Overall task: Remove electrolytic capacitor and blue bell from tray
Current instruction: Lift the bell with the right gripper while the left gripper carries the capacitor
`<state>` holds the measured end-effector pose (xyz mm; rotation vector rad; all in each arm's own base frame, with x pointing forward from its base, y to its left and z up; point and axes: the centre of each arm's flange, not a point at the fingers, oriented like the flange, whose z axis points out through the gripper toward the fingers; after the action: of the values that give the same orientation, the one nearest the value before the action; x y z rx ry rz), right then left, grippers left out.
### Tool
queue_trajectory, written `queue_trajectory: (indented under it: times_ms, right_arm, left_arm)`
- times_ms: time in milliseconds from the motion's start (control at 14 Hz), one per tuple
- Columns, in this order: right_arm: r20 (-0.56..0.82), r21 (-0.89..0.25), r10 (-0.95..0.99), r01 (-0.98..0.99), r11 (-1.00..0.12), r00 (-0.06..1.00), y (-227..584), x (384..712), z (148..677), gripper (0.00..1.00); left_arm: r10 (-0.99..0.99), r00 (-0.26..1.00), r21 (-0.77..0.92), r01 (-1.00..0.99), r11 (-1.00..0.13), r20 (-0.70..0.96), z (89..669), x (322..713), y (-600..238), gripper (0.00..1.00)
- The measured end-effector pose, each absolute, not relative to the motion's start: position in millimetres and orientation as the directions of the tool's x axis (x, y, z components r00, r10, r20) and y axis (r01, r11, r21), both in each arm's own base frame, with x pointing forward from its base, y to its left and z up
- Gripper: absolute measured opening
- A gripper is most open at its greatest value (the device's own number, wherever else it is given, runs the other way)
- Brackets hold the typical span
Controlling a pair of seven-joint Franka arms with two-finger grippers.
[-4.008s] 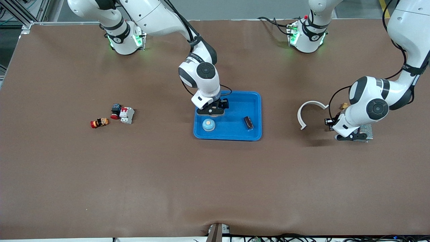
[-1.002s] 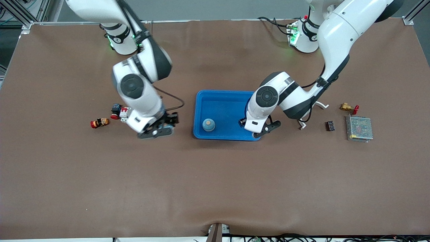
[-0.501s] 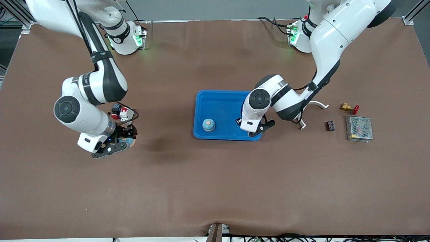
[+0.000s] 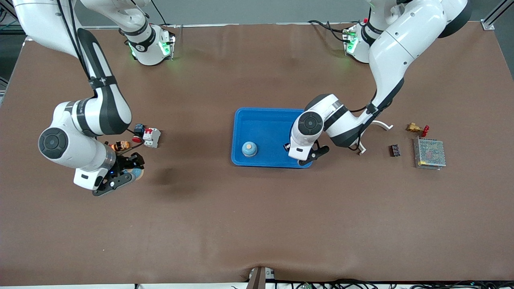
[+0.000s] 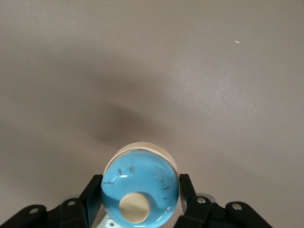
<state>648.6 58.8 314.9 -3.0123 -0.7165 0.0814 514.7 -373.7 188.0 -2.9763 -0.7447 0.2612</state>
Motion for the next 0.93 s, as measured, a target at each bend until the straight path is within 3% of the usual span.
queue_trajectory:
  times_ms: [143,286,644,931]
  right_arm:
    - [-0.038,-0.056,0.473,0.470,-0.881,0.880,44.3,651.9,302.0,0.70]
    - [-0.034,-0.057,0.494,0.491,-0.869,0.869,32.8,654.3,290.8,0.70]
    - [-0.023,-0.057,0.550,0.549,-0.834,0.835,2.4,658.0,271.8,0.70]
    - [-0.007,-0.047,0.574,0.573,-0.818,0.819,-22.6,661.4,239.6,0.70]
  left_arm:
    - [0.469,0.870,-0.103,0.458,-0.883,-0.151,186.3,512.8,-375.7,0.48]
    - [0.468,0.870,-0.104,0.456,-0.884,-0.154,184.7,511.9,-376.4,0.33]
    - [0.475,0.870,-0.092,0.466,-0.880,-0.137,197.0,521.0,-376.0,0.33]
    - [0.473,0.880,-0.080,0.468,-0.880,-0.052,260.4,535.0,-374.5,0.33]
